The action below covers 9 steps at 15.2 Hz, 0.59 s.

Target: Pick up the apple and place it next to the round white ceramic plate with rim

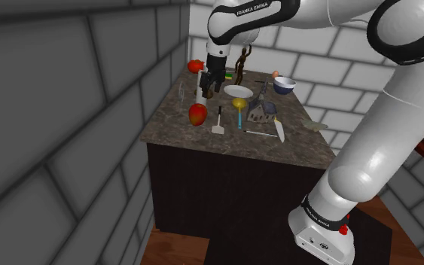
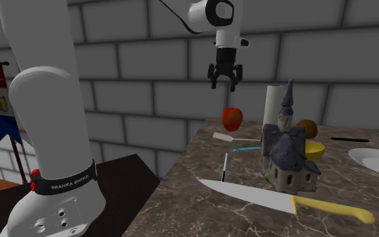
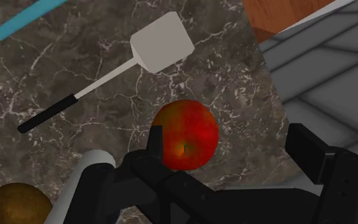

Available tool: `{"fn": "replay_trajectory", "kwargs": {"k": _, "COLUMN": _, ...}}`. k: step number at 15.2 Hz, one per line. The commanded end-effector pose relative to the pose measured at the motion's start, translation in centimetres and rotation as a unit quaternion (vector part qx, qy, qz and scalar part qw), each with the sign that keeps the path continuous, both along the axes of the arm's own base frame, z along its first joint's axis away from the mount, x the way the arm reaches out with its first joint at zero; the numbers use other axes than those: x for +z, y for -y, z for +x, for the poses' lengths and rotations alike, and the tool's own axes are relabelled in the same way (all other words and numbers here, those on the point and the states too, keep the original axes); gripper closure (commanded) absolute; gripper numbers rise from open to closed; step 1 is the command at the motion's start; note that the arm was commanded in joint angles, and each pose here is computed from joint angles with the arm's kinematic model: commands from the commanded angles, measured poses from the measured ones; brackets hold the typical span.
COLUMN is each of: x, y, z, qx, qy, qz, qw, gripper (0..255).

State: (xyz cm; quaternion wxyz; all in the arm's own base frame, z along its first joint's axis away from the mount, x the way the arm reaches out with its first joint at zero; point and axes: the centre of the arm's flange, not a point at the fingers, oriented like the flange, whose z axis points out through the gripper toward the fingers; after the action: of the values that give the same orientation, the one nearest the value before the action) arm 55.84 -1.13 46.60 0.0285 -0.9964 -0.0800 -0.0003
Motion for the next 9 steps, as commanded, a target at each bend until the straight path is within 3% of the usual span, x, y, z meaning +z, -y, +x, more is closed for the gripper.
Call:
{"fn": "replay_trajectory", "kwargs": {"k": 1, "x": -1.0, "y": 0.3, "z": 2.3, "qx": 0.001, "qy": 0.002, "qz": 0.001, "qw": 1.0000, "gripper": 0}}
{"fn": "replay_trajectory", "kwargs": {"k": 5, "x": -2.6, "y": 0.9, "z": 7.2, "qx": 0.002, "qy": 0.006, "qz": 0.003, "qw": 1.0000, "gripper": 0}}
{"fn": "replay_trajectory", "kwargs": {"k": 9, "x": -4.3, "y": 0.9, "z": 7.4, "qx": 0.002, "qy": 0.006, "qz": 0.003, "qw": 1.0000, "gripper": 0}}
